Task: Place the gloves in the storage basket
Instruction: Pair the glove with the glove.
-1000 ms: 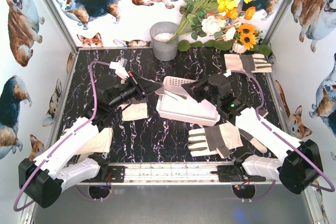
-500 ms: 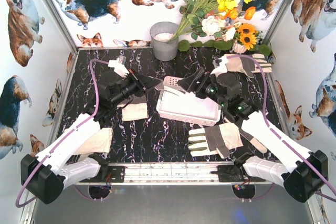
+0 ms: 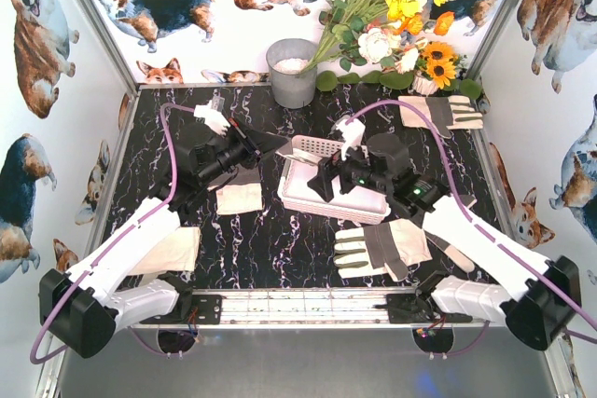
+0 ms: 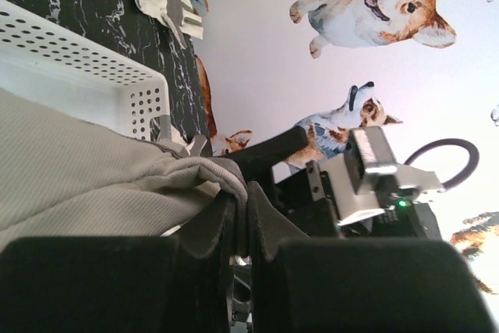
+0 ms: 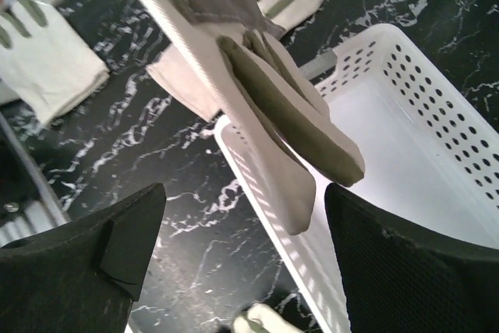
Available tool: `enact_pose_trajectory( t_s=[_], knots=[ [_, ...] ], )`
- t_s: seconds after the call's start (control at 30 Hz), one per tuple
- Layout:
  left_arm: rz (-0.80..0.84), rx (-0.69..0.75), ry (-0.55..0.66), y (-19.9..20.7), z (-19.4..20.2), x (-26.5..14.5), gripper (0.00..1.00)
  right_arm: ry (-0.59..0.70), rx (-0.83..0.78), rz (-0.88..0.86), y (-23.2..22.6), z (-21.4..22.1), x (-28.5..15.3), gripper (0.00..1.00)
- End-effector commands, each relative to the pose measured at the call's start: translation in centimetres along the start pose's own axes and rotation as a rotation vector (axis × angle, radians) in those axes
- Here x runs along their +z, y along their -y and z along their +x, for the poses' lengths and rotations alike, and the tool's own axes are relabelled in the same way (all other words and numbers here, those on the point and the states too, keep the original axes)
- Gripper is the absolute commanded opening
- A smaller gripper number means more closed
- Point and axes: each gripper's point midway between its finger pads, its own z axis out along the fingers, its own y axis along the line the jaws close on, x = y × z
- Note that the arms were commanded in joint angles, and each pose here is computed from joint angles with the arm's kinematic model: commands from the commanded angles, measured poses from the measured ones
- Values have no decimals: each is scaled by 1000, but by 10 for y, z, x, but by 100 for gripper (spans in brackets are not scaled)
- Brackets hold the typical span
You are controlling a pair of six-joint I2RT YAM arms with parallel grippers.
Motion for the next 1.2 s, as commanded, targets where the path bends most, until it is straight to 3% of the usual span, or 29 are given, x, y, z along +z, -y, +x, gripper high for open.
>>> enact_pose_trajectory(
  t_s=[0.0,0.33,0.83,1.17],
  knots=[
    [62,-1,3,16,-3,-3,0,88,-150,32,10,-33,11,86],
    [49,-11,-4,10,2,-10,0,159,-143,57,20,-44,38,87],
    [29,3,7,10,-1,-12,0,154,-213,232,53,-39,18,100],
    [45,17,-7,15,0,-10,0,169,-213,68,26,-47,26,97]
  ],
)
